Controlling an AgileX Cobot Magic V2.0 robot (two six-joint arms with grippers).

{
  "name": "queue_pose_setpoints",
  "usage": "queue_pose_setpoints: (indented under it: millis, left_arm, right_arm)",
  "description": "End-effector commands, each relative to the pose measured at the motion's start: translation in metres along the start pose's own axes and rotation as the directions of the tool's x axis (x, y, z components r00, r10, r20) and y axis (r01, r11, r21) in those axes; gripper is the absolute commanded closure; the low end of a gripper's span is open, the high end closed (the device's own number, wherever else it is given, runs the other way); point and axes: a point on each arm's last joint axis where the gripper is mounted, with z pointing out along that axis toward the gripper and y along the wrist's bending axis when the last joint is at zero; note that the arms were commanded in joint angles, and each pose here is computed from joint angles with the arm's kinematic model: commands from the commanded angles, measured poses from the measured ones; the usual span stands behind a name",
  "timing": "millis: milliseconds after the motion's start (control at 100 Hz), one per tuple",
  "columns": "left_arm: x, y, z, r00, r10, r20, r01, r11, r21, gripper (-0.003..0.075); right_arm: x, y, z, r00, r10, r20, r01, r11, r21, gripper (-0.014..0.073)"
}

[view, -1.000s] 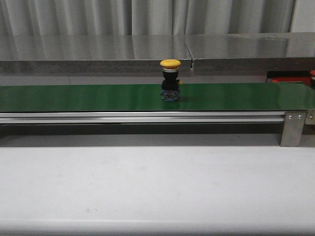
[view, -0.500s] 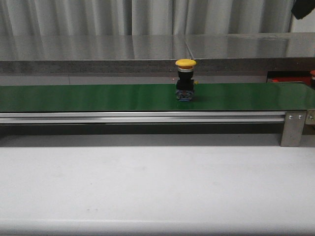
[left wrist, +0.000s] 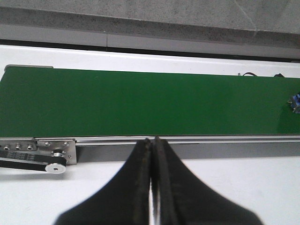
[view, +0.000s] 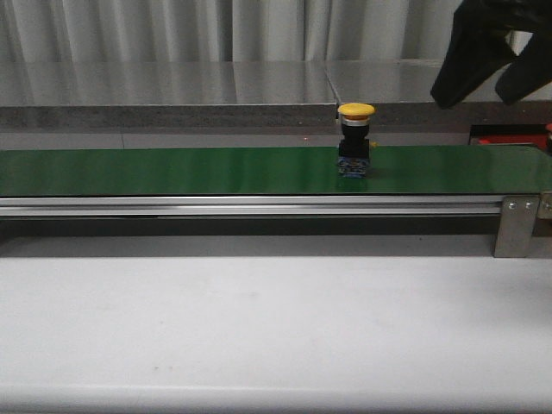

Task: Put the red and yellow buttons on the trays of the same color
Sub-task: 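Lower the right gripper onto the yellow button on the belt and grasp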

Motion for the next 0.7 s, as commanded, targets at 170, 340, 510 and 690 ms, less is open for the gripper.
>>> queue_pose_setpoints:
  millis: [170,340,510,690]
  left_arm:
    - [-0.015,0.0,-0.004,0.995,-0.017,0.098,0.018,1.0,-0.01,0.0739]
    - [-0.015,0.0,-0.004,0.995,-0.017,0.098,0.018,1.0,-0.01,0.0739]
    - [-0.015,0.0,-0.004,0.995,-0.017,0.098,0.018,1.0,-0.01,0.0739]
    - [-0.015,0.0,-0.004,0.995,-0.017,0.098,0.018,1.0,-0.01,0.0739]
  right_arm:
    - [-0.018,0.006,0.002,0.992,-0.038,0.121,0.034,0.999,0.032,-0.0021]
    - [-0.027,0.002,0.015,0.993,-0.037,0.112,0.034,0.999,0.029,-0.0021]
    - [-0.04,-0.002,0.027,0.993,-0.039,0.11,0.036,0.999,0.026,-0.0021]
    - [-0.052,-0.006,0.042,0.994,-0.041,0.106,0.039,0.999,0.02,-0.0021]
